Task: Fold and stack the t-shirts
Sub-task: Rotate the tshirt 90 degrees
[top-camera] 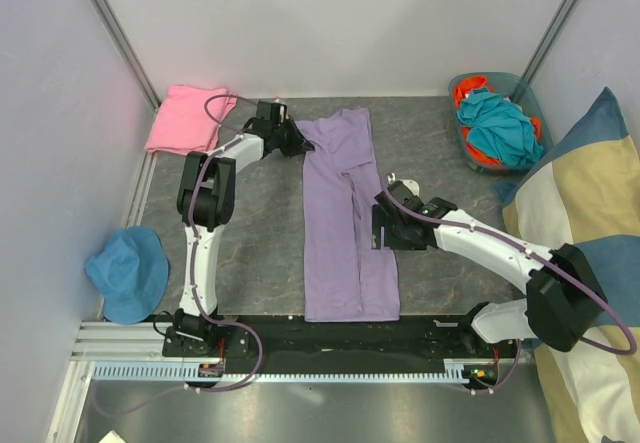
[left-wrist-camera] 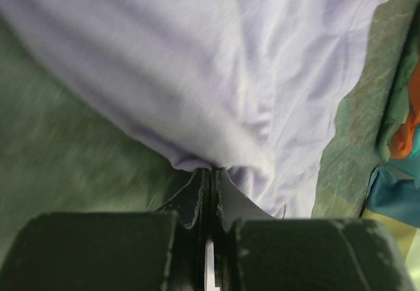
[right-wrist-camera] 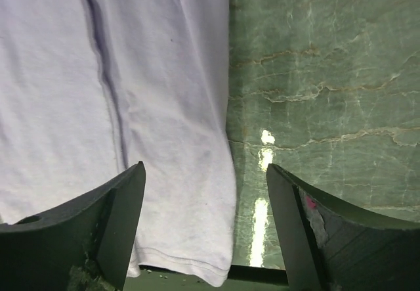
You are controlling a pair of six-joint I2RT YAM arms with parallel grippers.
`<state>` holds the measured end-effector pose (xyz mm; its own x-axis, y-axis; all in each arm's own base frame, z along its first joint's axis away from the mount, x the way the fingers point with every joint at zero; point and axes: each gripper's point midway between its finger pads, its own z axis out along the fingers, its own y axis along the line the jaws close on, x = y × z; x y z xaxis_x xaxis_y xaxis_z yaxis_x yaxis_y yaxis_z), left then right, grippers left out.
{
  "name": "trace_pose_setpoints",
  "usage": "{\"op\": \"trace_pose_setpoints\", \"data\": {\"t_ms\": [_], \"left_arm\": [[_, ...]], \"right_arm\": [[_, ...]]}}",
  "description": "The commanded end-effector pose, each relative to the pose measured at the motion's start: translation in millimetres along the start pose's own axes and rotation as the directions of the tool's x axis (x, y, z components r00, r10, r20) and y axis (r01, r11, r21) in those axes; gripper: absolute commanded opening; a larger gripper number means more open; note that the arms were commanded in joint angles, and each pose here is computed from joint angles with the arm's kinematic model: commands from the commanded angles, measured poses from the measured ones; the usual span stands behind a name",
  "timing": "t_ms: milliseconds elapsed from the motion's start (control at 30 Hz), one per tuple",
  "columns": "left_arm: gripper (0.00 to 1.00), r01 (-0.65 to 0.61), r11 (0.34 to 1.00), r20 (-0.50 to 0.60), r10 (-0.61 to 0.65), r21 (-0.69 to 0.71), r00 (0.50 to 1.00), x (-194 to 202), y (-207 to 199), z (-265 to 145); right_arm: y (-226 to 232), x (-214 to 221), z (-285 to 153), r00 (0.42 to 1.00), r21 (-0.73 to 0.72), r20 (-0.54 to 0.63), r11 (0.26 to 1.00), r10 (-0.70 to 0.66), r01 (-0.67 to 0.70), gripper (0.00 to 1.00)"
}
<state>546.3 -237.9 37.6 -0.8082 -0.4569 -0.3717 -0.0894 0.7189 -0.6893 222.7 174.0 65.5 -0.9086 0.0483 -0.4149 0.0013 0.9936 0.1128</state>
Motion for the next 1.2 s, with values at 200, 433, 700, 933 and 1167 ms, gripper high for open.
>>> {"op": "trace_pose_setpoints", "data": {"t_ms": [200, 433, 700, 933, 1167], "left_arm": [[0.02, -0.134, 0.988, 0.015, 0.134, 0.082, 0.991, -30.4, -20.3, 20.4], [0.16, -0.138, 0.988, -0.03, 0.141, 0.072, 0.99, -21.6, -10.5, 17.6], [1.0, -0.115, 0.989, 0.065, 0.121, -0.091, 0.991, -56.3, 36.1, -29.1], [1.0, -0.036, 0.987, 0.136, 0.057, -0.157, 0.989, -68.1, 52.8, -88.6], [1.0, 0.077, 0.976, 0.095, -0.058, -0.203, 0.994, 42.0, 58.4, -140.6]], "right_arm": [[1.2, -14.7, -5.6, 0.997, -0.019, 0.078, 1.0, 0.023, -0.022, 0.84], [2.3, -16.1, -3.4, 0.997, -0.015, 0.078, 1.0, 0.012, -0.011, 0.84], [8.3, -19.4, -2.2, 0.997, -0.034, 0.079, 0.999, 0.003, 0.0, 0.85], [8.0, -16.7, -1.1, 0.997, -0.046, 0.082, 0.999, 0.0, 0.003, 0.85], [12.2, -21.4, -3.7, 0.995, -0.067, 0.095, 0.998, -0.011, 0.018, 0.85]]}}
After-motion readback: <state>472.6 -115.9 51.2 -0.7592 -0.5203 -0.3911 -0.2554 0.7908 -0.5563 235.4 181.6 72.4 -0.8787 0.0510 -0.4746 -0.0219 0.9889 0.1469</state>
